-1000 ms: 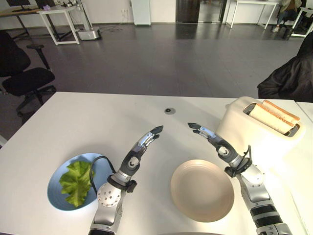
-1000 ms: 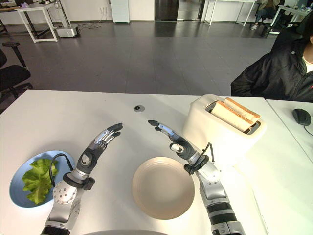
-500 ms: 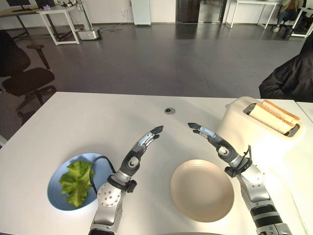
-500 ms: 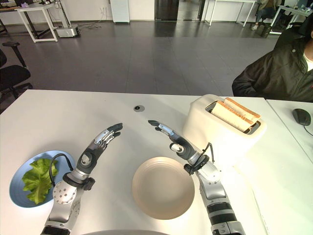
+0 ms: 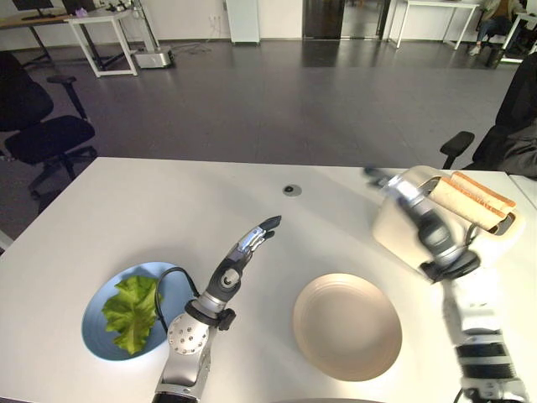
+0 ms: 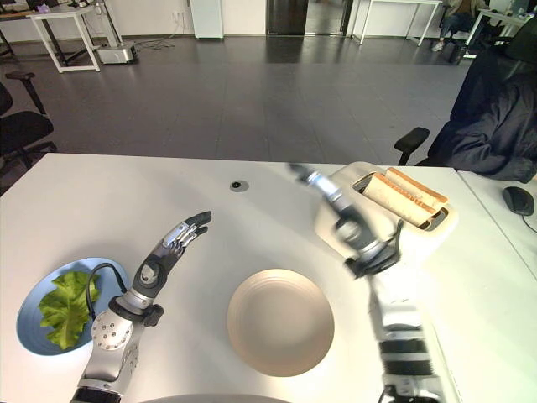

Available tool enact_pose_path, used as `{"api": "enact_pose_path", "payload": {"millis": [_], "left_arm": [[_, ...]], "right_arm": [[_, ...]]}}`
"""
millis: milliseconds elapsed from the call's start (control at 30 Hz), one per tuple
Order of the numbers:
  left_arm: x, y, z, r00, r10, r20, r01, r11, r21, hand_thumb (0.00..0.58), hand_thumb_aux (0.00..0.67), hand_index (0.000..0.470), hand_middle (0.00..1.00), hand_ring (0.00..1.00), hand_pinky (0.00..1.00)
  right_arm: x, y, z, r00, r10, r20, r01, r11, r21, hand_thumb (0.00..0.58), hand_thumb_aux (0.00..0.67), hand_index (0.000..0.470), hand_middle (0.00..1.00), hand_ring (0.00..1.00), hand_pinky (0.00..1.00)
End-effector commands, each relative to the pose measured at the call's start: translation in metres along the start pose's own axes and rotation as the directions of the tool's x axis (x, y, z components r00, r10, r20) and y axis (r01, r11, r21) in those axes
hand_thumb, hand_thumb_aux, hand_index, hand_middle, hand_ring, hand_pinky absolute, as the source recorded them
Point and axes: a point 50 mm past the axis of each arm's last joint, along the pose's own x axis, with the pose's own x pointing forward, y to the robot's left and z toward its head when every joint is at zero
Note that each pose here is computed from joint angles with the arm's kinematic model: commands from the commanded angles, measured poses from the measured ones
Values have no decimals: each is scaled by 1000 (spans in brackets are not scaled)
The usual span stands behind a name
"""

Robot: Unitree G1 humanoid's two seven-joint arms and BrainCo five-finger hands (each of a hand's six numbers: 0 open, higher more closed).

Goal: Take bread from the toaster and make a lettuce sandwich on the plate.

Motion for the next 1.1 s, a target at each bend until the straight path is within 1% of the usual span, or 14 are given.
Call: {"api": "enact_pose_path", "payload": {"millis": [33,167,233,300,367,433,467,533,567,600,667,800,867,1100], "left_arm": [[6,-4,-2,1000,-25,-7,25,1000,8,0,0,0,0,0,0],[9,-7,-3,999,-37,-7,37,999,6,0,0,0,0,0,0],[10,-8,-4,999,-40,-6,40,999,5,0,0,0,0,0,0],[11,-7,-4,999,-40,-6,40,999,5,0,0,0,0,0,0],[11,-7,-4,999,-40,-6,40,999,5,0,0,0,0,0,0],[11,-7,-4,999,-41,-6,41,999,5,0,0,0,0,0,0],[12,-7,-4,999,-42,-6,42,999,5,0,0,0,0,0,0],[12,-7,-4,999,-43,-6,43,999,5,0,0,0,0,0,0],[12,-7,-4,999,-43,-6,43,999,5,0,0,0,0,0,0],[12,-7,-4,999,-43,-6,43,999,5,0,0,0,0,0,0],[12,-7,-4,999,-44,-6,44,999,6,0,0,0,0,0,0],[13,-7,-5,999,-47,-7,47,999,6,0,0,0,0,0,0],[13,-7,-5,999,-47,-8,47,999,7,0,0,0,0,0,0],[13,-4,-5,999,-42,-8,42,999,17,0,0,0,0,0,0]], "right_arm": [[1,-80,-7,965,-135,-226,57,944,-324,0,0,0,0,0,0],[-28,-115,-43,838,-190,-512,-101,867,-488,0,0,0,0,0,0],[-47,-121,-58,758,-191,-624,-211,833,-512,0,0,0,0,0,0],[-59,-120,-68,709,-161,-687,-284,826,-487,0,0,0,0,0,0],[-65,-117,-73,687,-127,-715,-330,823,-463,83,50,35,0,0,0],[-69,-114,-76,674,-96,-733,-369,815,-446,96,58,41,0,0,0],[-70,-114,-77,671,-87,-737,-379,813,-441,140,87,61,0,0,0],[-71,-112,-78,667,-71,-742,-395,811,-432,325,226,159,0,0,0],[-71,-112,-78,664,-64,-745,-402,810,-427,436,336,236,0,0,0],[-71,-111,-79,661,-57,-748,-410,808,-424,449,352,247,0,0,0],[-71,-107,-80,661,-30,-750,-428,805,-410,523,460,323,0,0,0],[-70,-98,-80,672,24,-741,-447,810,-379,564,557,391,0,0,0],[-68,-94,-81,678,50,-733,-448,819,-359,580,654,459,0,0,0],[-53,-106,-66,761,-18,-648,-285,889,-359,580,670,470,0,0,0]]}}
